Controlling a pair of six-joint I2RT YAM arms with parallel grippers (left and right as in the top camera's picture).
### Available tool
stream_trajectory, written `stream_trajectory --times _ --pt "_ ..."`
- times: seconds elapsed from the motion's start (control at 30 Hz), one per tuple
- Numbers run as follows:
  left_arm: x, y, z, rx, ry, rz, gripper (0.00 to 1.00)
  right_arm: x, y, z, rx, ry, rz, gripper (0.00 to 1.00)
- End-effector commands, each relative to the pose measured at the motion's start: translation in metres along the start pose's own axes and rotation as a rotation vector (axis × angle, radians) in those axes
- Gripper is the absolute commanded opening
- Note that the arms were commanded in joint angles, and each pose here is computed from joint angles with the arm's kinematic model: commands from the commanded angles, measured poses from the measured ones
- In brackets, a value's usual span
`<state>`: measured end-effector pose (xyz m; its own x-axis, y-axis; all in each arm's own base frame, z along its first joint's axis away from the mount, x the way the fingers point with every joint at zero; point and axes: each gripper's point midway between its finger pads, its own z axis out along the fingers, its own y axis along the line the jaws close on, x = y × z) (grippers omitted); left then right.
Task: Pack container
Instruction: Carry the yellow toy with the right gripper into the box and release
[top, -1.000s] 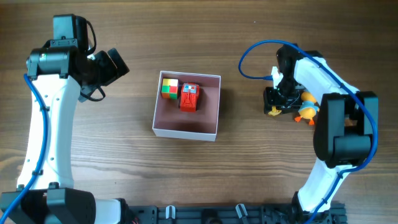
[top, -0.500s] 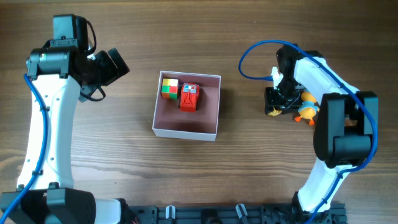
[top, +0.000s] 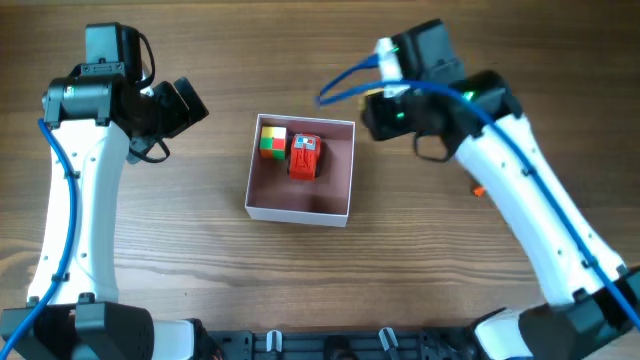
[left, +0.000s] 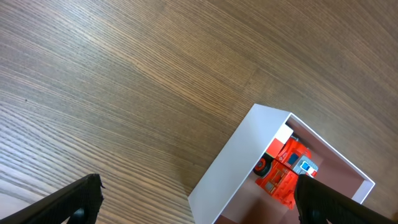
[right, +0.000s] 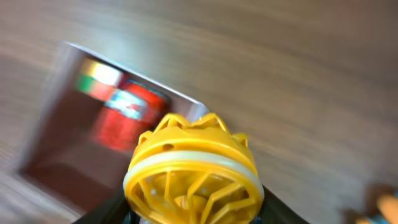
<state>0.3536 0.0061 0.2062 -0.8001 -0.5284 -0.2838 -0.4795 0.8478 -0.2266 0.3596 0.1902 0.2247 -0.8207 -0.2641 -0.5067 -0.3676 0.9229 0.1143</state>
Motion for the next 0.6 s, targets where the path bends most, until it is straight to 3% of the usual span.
stream_trajectory --times 0.0,0.3,0.57 --pt "-0.002 -0.002 -0.002 0.019 -0.005 0.021 1.00 0.010 0.041 0.026 -0.058 0.054 -0.027 0.04" --pt "-0.002 -0.002 -0.002 0.020 -0.007 0.022 1.00 0.049 0.057 0.115 -0.063 0.266 -0.060 0.04" --pt "-0.002 -0.002 -0.002 0.020 -0.007 0.022 1.00 0.053 0.012 0.148 0.010 0.306 -0.010 0.04"
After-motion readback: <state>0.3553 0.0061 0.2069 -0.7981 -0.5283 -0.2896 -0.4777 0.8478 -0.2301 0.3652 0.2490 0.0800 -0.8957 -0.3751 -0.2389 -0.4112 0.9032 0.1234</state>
